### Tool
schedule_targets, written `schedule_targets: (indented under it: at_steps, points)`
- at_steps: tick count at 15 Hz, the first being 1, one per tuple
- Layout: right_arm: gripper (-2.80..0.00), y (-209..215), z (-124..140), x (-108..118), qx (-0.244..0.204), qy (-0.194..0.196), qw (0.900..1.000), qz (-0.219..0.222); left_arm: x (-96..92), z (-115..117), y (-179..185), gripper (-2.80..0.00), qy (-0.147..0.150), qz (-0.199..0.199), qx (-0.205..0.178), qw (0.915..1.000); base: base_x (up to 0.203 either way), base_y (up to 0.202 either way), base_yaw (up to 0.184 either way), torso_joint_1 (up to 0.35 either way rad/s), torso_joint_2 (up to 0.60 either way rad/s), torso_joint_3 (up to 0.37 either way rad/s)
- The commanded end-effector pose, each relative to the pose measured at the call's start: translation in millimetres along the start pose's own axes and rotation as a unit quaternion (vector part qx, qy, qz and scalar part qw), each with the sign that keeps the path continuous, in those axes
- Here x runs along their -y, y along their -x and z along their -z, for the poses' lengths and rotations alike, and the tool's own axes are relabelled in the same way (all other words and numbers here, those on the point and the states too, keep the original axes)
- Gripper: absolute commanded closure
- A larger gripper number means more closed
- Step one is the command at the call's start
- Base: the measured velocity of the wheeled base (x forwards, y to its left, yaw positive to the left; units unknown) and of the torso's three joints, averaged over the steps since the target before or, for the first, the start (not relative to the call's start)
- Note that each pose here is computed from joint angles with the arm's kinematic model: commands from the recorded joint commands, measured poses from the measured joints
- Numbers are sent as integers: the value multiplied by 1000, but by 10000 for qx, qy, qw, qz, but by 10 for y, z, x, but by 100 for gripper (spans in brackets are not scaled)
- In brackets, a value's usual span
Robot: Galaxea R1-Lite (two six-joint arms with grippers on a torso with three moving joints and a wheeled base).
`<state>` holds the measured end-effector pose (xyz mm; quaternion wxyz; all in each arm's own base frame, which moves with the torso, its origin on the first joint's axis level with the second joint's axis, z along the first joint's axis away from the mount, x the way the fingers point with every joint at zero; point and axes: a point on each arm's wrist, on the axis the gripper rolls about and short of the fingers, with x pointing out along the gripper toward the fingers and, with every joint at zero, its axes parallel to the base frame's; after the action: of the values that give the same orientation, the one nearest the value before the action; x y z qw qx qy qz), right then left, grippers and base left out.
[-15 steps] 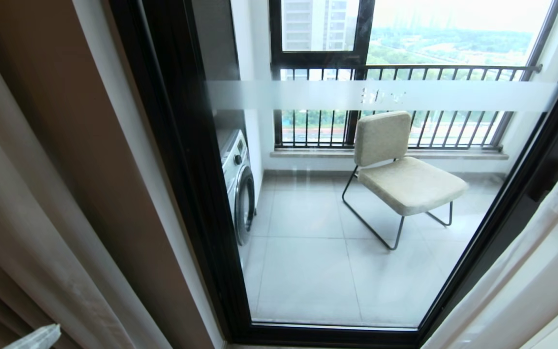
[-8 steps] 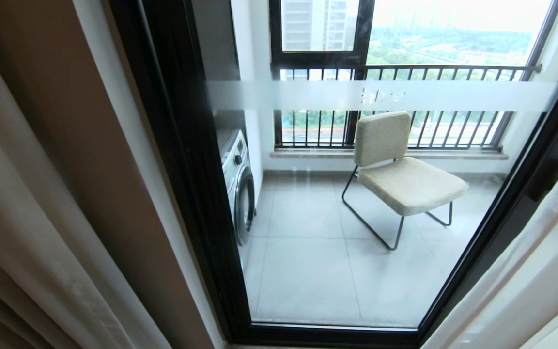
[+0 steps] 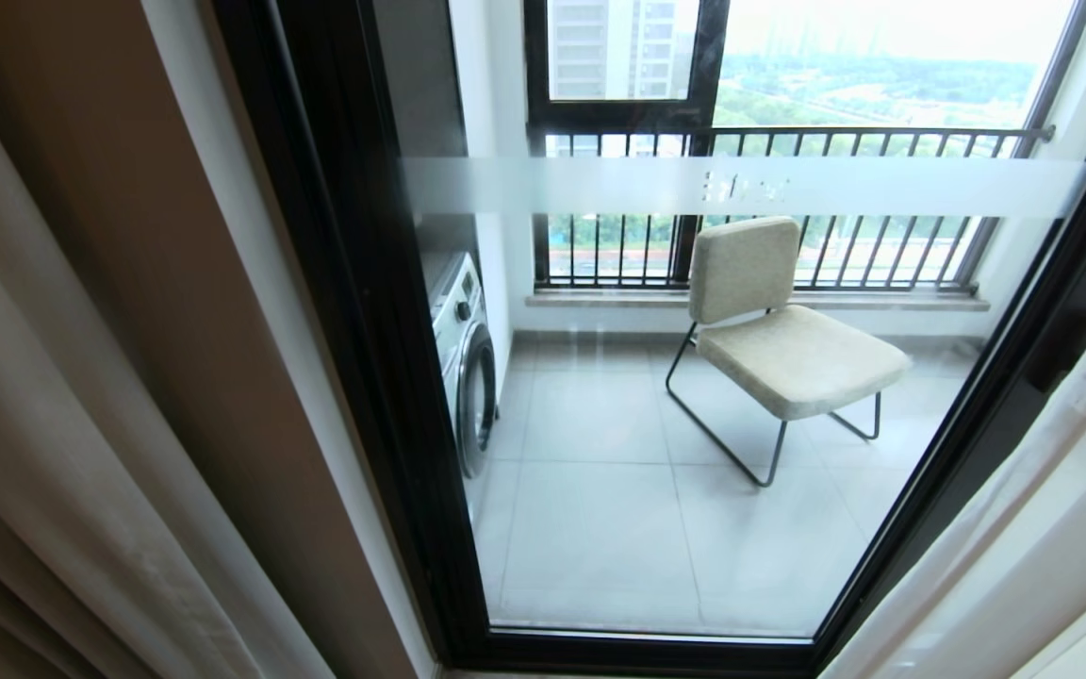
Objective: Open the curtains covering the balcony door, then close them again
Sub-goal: Pull the inner curtains open on both sides
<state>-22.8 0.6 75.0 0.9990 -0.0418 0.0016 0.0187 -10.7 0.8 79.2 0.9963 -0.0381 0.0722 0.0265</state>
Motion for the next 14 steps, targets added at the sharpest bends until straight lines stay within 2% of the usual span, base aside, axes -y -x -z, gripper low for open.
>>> schedule_targets:
  at_steps: [1, 3, 14]
  points:
    - [0, 0, 0, 0, 1, 4, 10000, -6, -5, 26, 77, 0, 25, 35, 499, 9987, 0, 0, 0, 0, 0, 0]
    - [0, 0, 0, 0, 1, 4, 10000, -6, -9, 43, 117, 0, 36, 61, 776, 9970, 0, 0, 0, 0, 0, 0]
    - [0, 0, 0, 0, 1, 4, 10000, -6, -8, 43, 116, 0, 3, 73, 759, 9971, 0, 0, 0, 0, 0, 0]
